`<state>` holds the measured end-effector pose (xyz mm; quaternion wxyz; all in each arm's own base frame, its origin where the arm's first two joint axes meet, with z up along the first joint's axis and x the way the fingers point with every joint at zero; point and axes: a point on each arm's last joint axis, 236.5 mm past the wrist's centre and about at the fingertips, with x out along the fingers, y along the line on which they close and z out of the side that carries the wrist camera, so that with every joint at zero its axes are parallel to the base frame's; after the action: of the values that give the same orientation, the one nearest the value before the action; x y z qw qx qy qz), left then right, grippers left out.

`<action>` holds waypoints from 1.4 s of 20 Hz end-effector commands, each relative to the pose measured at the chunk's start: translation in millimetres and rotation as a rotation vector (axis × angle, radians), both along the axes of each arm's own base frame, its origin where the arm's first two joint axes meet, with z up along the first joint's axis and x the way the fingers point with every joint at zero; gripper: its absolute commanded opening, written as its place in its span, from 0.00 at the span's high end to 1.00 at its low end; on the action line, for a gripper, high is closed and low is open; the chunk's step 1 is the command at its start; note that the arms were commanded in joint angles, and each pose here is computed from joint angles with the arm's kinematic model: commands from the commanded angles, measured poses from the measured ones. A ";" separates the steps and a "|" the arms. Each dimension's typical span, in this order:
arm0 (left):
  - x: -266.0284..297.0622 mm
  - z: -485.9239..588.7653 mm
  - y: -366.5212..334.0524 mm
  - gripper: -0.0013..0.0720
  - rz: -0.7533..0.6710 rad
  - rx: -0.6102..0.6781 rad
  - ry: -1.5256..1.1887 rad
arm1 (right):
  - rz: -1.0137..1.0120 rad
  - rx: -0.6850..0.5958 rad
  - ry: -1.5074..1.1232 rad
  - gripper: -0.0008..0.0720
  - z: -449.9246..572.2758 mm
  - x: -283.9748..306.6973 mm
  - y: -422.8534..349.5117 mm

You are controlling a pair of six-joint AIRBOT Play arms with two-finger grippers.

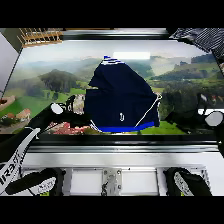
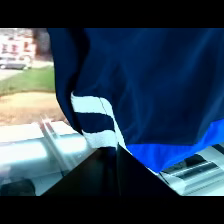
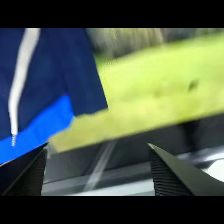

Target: Fold the clothes and pants, and hang the long-sleeved shirts on hangers.

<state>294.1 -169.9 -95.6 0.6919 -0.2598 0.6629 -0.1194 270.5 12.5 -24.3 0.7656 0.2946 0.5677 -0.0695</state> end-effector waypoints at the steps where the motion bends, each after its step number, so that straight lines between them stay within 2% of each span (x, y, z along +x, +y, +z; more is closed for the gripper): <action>1: -4.6 4.3 4.2 0.97 -0.005 0.002 -0.023 | -0.227 0.203 0.027 0.05 -51.3 -3.5 20.9; 3: -12.4 -0.4 9.3 0.97 0.009 0.004 -0.006 | -0.346 0.278 0.008 0.06 -66.5 8.4 24.2; 7: -18.8 -5.9 14.5 0.97 0.023 0.007 0.015 | -0.384 0.260 -0.014 0.07 -83.8 25.2 25.1; 9: -18.0 -5.3 14.2 0.97 0.024 0.005 0.013 | -0.372 0.247 -0.028 0.13 -88.6 30.6 31.5; 12: -18.2 -5.4 14.0 0.97 0.023 0.006 0.013 | -0.362 0.246 -0.043 0.15 -93.1 37.0 44.3; 13: -18.3 -5.4 14.0 0.97 0.023 0.006 0.013 | -0.353 0.237 -0.050 0.20 -94.8 38.7 46.9; 15: -18.3 -5.4 14.0 0.97 0.023 0.006 0.013 | -0.346 0.223 -0.063 0.22 -96.5 41.7 48.3; 17: -18.1 -5.4 14.3 0.97 0.023 0.006 0.012 | -0.310 0.193 -0.087 0.78 -96.4 44.1 45.5; 19: -18.1 -5.4 14.4 0.97 0.023 0.006 0.013 | -0.265 0.163 -0.114 0.96 -94.6 47.4 43.2; 24: 6.4 25.3 21.5 0.97 -0.008 0.047 -0.089 | 0.030 0.016 -0.178 0.96 -50.7 67.3 42.1; 28: 71.3 198.6 37.1 0.97 0.029 0.011 -0.500 | 0.277 -0.208 -0.362 0.96 93.9 99.9 24.8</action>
<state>339.5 -146.2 0.0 0.7769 -0.2416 0.5633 -0.1443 367.3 53.7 -8.8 0.8476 0.2593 0.4629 0.0075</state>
